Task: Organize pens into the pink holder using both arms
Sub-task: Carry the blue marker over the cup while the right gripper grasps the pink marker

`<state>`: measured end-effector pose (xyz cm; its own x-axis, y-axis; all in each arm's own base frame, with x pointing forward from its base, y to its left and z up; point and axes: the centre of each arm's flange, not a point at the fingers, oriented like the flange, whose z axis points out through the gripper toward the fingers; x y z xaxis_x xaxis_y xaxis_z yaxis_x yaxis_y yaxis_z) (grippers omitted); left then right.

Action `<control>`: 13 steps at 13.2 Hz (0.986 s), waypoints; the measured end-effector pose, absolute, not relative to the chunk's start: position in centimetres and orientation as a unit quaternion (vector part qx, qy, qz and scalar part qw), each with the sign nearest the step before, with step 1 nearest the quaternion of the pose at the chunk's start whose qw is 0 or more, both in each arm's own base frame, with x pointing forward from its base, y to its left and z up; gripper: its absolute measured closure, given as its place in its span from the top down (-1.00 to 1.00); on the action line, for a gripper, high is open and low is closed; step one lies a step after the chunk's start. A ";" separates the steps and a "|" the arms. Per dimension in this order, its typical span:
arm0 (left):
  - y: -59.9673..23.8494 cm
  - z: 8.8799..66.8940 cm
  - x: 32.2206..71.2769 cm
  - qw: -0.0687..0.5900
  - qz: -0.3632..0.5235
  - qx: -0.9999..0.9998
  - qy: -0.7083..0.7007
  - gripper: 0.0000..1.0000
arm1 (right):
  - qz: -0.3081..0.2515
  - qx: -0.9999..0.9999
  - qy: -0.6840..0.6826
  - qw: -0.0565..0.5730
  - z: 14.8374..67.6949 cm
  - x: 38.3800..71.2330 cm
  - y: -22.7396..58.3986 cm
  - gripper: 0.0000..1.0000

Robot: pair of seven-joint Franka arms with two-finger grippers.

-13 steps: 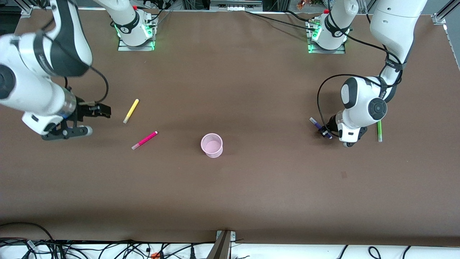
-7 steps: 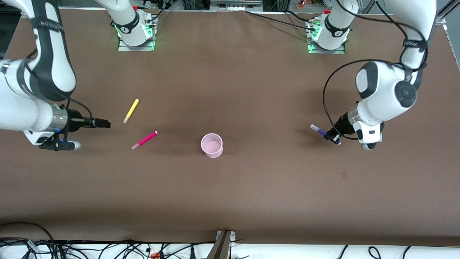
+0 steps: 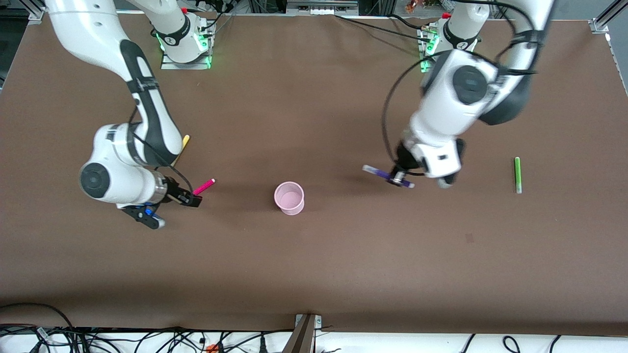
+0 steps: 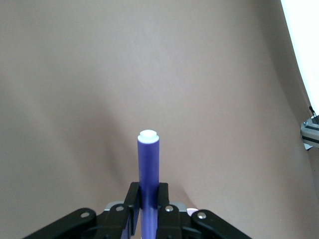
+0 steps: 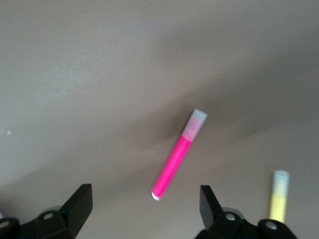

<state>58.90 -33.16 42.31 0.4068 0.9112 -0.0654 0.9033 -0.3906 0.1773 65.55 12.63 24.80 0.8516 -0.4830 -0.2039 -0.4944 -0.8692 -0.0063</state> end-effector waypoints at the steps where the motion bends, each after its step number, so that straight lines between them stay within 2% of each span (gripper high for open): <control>1: -35.9 41.6 58.7 0.088 0.033 0.829 0.551 -0.64 | 0.100 -0.960 0.259 0.025 23.4 65.6 12.5 0.84; 2: -38.4 40.5 58.6 0.081 0.048 0.826 0.556 -0.64 | 0.105 -0.958 0.265 0.023 22.1 65.4 12.1 0.74; 7: -49.1 33.7 56.2 0.054 0.145 0.833 0.532 -0.64 | 0.144 -0.943 0.297 0.037 18.9 63.4 11.5 0.59; 8: -50.7 32.8 55.5 0.052 0.166 0.838 0.518 -0.64 | 0.150 -0.941 0.300 0.038 18.6 62.9 11.4 0.51; 12: -53.4 32.1 54.0 0.051 0.219 0.852 0.474 -0.64 | 0.163 -0.935 0.313 0.046 18.0 61.8 11.2 0.41; 13: -53.8 31.8 53.8 0.048 0.232 0.855 0.462 -0.64 | 0.165 -0.934 0.314 0.046 17.8 61.6 11.3 0.26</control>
<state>53.80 -53.79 31.80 0.4656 0.8121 0.3517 0.7676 -0.5684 0.2962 61.58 11.28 17.77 0.7486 -0.5713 -0.3365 -0.6014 -0.7987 0.0181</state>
